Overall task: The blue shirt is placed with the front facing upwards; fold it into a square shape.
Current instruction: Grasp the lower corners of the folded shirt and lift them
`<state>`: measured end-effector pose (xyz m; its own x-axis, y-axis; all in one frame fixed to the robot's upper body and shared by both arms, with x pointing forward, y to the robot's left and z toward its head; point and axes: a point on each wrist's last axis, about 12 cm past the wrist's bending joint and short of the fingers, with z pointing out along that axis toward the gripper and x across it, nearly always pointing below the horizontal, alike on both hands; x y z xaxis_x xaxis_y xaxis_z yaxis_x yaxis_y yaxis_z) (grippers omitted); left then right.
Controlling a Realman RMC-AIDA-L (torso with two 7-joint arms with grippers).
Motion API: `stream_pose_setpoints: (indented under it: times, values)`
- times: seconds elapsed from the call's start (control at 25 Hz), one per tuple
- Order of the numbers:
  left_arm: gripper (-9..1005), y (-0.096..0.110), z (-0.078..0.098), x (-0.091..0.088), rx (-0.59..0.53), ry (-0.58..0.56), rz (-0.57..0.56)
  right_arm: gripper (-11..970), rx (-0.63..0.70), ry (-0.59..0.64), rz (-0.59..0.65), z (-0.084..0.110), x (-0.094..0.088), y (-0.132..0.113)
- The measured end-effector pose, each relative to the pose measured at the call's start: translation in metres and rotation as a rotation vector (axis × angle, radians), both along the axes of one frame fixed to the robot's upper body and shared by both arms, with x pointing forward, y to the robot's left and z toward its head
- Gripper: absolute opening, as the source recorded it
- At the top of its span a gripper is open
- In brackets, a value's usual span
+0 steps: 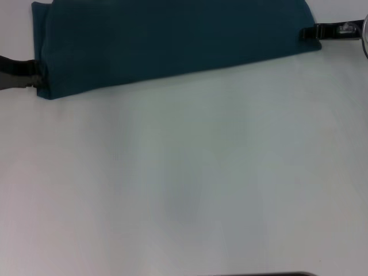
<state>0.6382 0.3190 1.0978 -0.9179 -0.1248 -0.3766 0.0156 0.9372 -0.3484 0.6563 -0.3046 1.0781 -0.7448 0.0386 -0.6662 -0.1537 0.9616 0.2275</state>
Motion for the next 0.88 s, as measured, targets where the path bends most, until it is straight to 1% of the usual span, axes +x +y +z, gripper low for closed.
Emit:
stream_pose_setpoints:
  times: [0.04,0.24,0.48,0.8,0.88]
  values:
    - [6,0.0,0.0003,0.0002,0.0,-0.001,0.0,603,-0.003,-0.001,-0.001,-0.0001,0.0001,-0.0001]
    - [6,0.0,0.0007,0.0004,-0.001,-0.002,0.0,421,-0.01,-0.003,-0.003,-0.0005,0.0003,-0.0001]
    - [5,-0.0001,0.0014,0.0005,-0.003,-0.002,-0.001,413,-0.022,0.004,0.011,-0.002,-0.0006,0.0015]
    - [5,-0.0006,0.0015,0.0005,-0.005,-0.003,-0.001,322,-0.033,0.01,0.022,-0.0026,-0.0009,0.0026]
    - [5,-0.0008,0.0015,0.0006,-0.004,-0.003,-0.002,245,-0.035,0.008,0.024,-0.0025,-0.0008,0.0027]
